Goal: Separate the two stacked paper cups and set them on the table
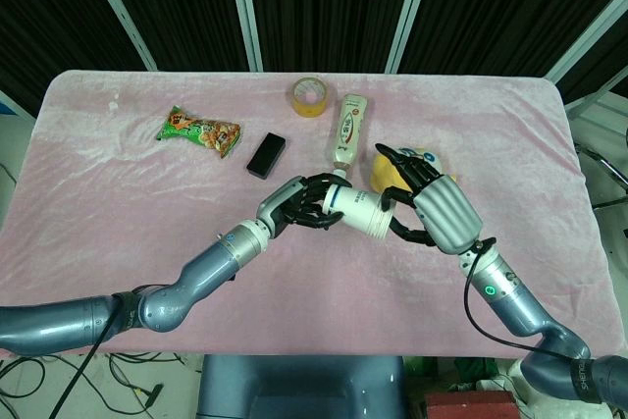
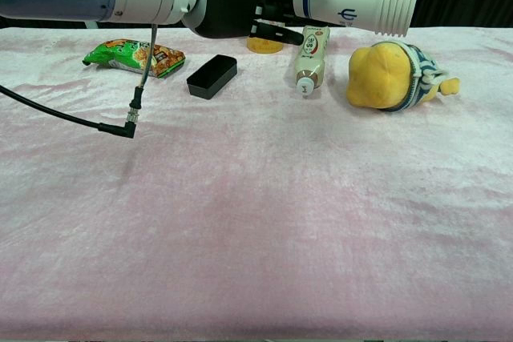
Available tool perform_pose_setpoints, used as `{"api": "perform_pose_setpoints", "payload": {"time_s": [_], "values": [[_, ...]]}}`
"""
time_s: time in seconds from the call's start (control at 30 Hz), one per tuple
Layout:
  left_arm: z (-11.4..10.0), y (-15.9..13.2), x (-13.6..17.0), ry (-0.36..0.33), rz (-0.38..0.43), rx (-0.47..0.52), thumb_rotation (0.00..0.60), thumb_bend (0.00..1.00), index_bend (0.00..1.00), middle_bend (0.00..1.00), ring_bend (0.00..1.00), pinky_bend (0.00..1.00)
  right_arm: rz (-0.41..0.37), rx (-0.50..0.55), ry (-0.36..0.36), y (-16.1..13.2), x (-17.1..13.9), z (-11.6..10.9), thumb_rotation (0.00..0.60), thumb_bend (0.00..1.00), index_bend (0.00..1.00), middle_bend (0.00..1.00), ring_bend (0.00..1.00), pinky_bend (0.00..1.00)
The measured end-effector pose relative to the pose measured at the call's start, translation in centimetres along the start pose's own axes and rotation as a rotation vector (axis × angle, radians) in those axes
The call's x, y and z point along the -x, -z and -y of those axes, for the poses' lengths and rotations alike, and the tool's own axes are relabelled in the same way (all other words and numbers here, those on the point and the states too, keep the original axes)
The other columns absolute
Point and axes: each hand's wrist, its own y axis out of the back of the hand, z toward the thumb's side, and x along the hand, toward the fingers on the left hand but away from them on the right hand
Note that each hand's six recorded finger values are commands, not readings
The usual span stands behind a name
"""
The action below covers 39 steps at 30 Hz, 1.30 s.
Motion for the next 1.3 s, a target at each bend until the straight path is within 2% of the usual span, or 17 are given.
{"api": "perform_pose_setpoints", "payload": {"time_s": [0.7,1.3], "values": [[0.73,-0.03,0.19,0.019,0.002,-0.013,0.600,0.35,0.41,0.37,0.31,0.55,-0.006,0.009,-0.004,-0.43,0.06,0.11,0.600,0.39,0.69,0.01,0.14,0.21],[0.20,0.31,0.10,0.011,0.001,-0.022,0.600,0.35,0.41,0.37,0.31,0.55,0.003,0.011,-0.006,-0.16,-0.19,0.05,0.600,0.40,0.75,0.01,0.14,0.21]]}}
